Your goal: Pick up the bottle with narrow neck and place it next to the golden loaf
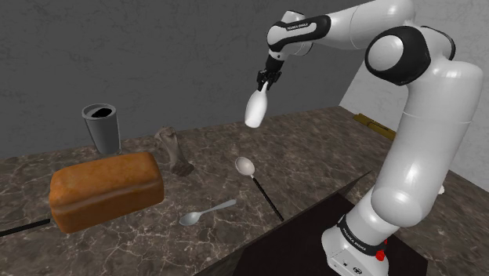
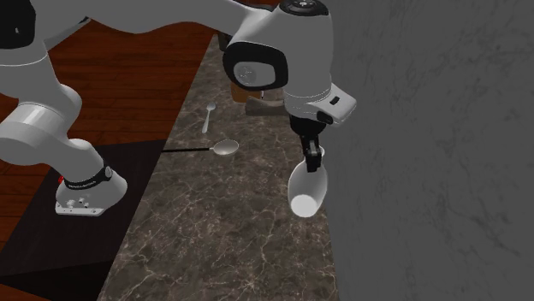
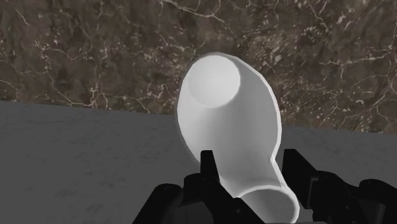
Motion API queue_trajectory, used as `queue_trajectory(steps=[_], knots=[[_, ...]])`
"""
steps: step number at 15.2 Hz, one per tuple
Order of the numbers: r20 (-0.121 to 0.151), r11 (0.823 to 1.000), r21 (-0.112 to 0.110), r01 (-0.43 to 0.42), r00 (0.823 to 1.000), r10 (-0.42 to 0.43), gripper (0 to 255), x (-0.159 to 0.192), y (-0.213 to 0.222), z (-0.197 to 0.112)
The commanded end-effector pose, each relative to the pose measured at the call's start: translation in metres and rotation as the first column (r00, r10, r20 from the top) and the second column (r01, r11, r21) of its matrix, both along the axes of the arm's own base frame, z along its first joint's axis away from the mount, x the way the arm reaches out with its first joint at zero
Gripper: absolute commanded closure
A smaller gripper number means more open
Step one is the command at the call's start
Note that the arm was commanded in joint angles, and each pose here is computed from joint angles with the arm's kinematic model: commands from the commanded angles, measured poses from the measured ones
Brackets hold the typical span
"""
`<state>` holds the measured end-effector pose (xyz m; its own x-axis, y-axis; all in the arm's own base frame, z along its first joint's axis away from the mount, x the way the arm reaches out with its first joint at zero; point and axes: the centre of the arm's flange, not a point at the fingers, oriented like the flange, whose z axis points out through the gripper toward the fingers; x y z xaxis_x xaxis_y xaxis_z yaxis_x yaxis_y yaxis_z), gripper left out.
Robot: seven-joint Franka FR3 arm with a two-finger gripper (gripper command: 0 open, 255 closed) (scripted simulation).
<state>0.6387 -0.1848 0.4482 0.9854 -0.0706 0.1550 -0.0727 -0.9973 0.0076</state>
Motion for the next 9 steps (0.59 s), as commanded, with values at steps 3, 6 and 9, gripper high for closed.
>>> queue_trajectory(steps=[3,6,9], knots=[[0.000,1.000,0.000,0.000,1.000,0.000,255,-0.001,0.000,0.021],[0.000,1.000,0.000,0.000,1.000,0.000,255,-0.001,0.000,0.037],[0.000,1.000,0.000,0.000,1.000,0.000,255,-0.001,0.000,0.053]])
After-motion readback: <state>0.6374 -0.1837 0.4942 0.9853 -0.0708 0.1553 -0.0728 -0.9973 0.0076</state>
